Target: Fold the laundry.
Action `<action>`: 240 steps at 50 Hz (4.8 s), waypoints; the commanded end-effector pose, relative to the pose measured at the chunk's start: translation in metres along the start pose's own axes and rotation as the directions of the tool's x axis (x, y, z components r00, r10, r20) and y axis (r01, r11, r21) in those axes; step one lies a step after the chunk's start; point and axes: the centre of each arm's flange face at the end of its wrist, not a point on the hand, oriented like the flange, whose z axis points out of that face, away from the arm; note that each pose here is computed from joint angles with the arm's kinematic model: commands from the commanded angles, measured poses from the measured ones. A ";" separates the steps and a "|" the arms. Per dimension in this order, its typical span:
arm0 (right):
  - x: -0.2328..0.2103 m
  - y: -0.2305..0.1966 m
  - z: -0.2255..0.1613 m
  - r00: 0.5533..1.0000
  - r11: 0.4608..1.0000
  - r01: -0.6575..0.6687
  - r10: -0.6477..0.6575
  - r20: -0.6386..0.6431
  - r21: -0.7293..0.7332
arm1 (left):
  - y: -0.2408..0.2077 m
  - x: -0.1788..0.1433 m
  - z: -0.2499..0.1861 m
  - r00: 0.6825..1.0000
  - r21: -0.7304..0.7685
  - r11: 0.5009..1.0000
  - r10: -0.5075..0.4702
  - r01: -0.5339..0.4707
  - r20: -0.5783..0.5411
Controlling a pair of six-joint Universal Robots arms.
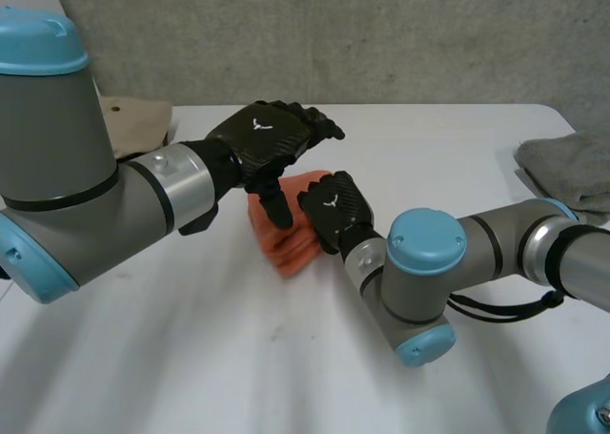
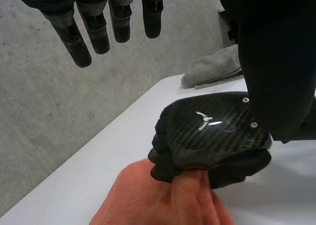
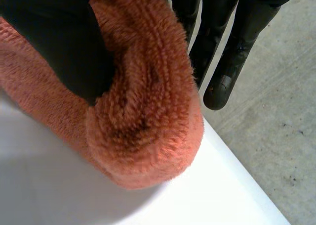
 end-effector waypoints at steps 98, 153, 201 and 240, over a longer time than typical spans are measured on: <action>0.514 0.027 -0.181 0.682 0.956 0.281 -0.263 -0.682 -0.088 | -0.013 0.007 -0.008 0.997 0.043 0.996 -0.075 0.075 -0.007; 0.098 -0.002 -0.103 0.977 0.963 -0.172 0.140 -0.158 -0.207 | 0.158 -0.317 0.026 0.496 -0.260 0.857 0.477 -0.445 0.726; 0.110 -0.021 -0.102 0.993 0.979 -0.115 0.106 -0.060 -0.170 | 0.024 -0.054 -0.027 0.912 0.245 0.969 -0.134 0.038 0.389; 0.109 -0.031 -0.089 0.990 0.991 -0.080 0.066 -0.126 -0.107 | 0.096 -0.115 -0.018 0.856 0.020 1.000 -0.024 0.016 0.517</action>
